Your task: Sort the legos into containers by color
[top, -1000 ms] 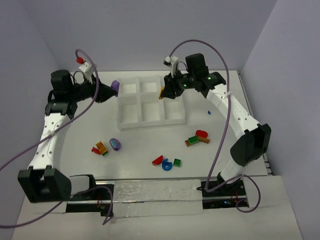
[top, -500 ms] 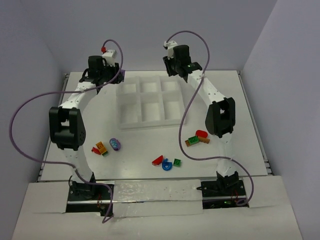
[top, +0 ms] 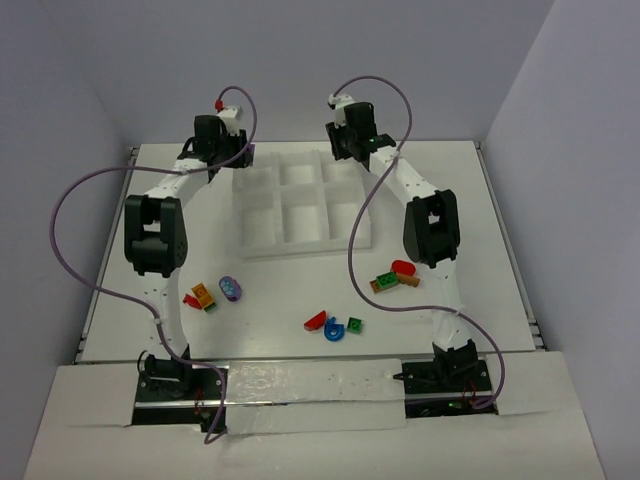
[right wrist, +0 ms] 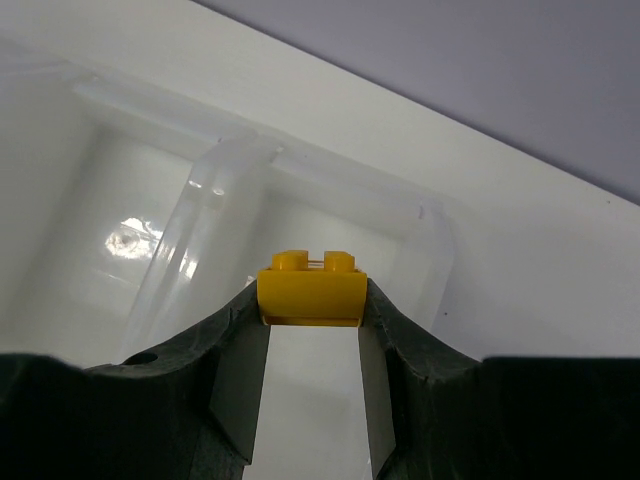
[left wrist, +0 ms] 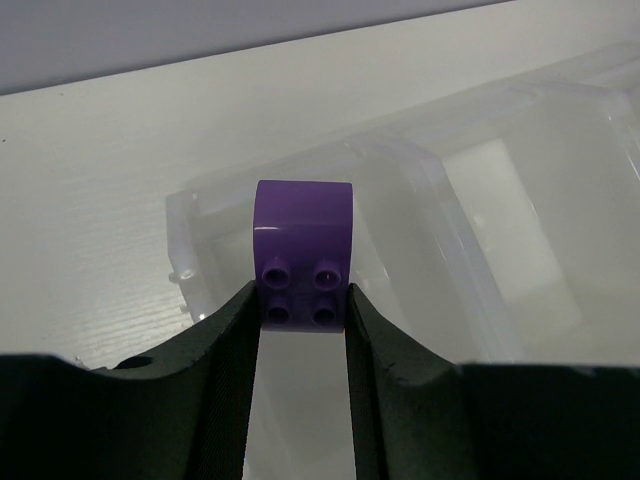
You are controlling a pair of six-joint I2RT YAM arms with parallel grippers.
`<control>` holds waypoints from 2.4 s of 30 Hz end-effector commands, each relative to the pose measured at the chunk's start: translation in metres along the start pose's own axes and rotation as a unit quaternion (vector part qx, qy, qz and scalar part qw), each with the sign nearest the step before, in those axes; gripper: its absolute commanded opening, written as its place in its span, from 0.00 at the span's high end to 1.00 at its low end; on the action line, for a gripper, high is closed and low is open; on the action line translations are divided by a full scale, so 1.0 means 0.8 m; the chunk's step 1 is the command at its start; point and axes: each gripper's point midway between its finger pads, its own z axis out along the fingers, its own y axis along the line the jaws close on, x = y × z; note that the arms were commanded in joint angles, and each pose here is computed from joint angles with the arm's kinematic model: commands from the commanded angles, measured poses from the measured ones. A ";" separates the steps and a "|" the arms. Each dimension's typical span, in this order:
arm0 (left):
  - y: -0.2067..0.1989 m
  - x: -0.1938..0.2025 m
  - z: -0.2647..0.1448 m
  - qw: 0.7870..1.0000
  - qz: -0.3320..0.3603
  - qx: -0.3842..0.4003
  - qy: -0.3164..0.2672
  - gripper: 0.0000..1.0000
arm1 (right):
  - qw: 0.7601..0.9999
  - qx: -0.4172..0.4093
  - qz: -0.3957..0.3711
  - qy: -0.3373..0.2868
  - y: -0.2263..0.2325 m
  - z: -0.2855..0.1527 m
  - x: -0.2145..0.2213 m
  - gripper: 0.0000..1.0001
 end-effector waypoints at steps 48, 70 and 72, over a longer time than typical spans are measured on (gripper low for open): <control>-0.138 0.011 -0.298 0.910 0.292 0.296 -0.003 0.22 | 0.995 -0.013 0.025 -0.095 0.021 -0.124 -0.119 0.00; -0.121 0.307 -0.365 0.663 0.583 0.433 0.182 0.24 | 0.994 -0.089 0.056 0.003 0.013 -0.294 0.005 0.00; -0.119 0.307 -0.359 0.657 0.591 0.432 0.181 0.24 | 0.994 -0.092 0.060 0.005 0.015 -0.296 0.007 0.00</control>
